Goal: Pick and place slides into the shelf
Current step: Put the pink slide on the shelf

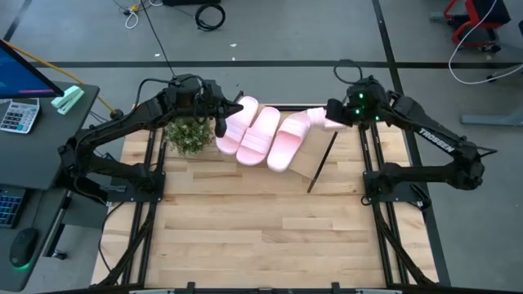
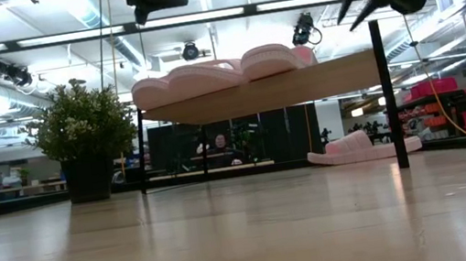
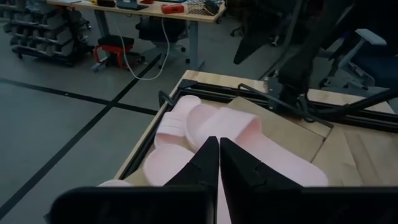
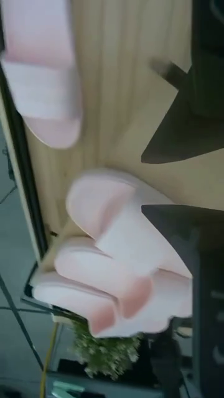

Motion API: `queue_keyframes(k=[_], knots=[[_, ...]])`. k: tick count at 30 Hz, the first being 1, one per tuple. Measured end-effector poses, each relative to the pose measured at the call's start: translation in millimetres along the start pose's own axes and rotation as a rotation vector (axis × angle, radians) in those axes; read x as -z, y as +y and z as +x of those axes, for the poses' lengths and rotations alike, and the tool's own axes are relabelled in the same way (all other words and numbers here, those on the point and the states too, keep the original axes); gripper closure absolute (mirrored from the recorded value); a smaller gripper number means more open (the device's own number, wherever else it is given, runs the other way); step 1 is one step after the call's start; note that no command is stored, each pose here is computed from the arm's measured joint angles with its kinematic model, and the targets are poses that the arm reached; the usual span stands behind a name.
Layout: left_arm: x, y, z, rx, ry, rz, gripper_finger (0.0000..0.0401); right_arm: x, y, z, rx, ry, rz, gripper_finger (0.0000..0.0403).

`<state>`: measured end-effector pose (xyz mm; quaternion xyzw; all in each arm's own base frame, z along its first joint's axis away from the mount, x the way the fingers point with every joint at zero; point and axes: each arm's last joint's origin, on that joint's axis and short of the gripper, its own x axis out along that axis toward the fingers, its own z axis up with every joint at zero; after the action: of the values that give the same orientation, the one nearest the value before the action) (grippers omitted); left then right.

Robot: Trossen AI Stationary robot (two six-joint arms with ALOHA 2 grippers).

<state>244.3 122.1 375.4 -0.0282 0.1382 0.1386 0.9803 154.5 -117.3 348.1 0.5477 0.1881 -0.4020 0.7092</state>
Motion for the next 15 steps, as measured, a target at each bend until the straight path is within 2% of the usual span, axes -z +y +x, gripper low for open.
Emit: queue_keyframes(k=[9,15], knots=[[0,7,-1,-0.024,-0.001,-0.036,0.0383,-50,-29,26,0.061,0.018,-0.014,0.0266],[0,7,-1,-0.024,-0.001,-0.056,0.0389,-69,-41,53,0.144,0.016,-0.012,0.0258]])
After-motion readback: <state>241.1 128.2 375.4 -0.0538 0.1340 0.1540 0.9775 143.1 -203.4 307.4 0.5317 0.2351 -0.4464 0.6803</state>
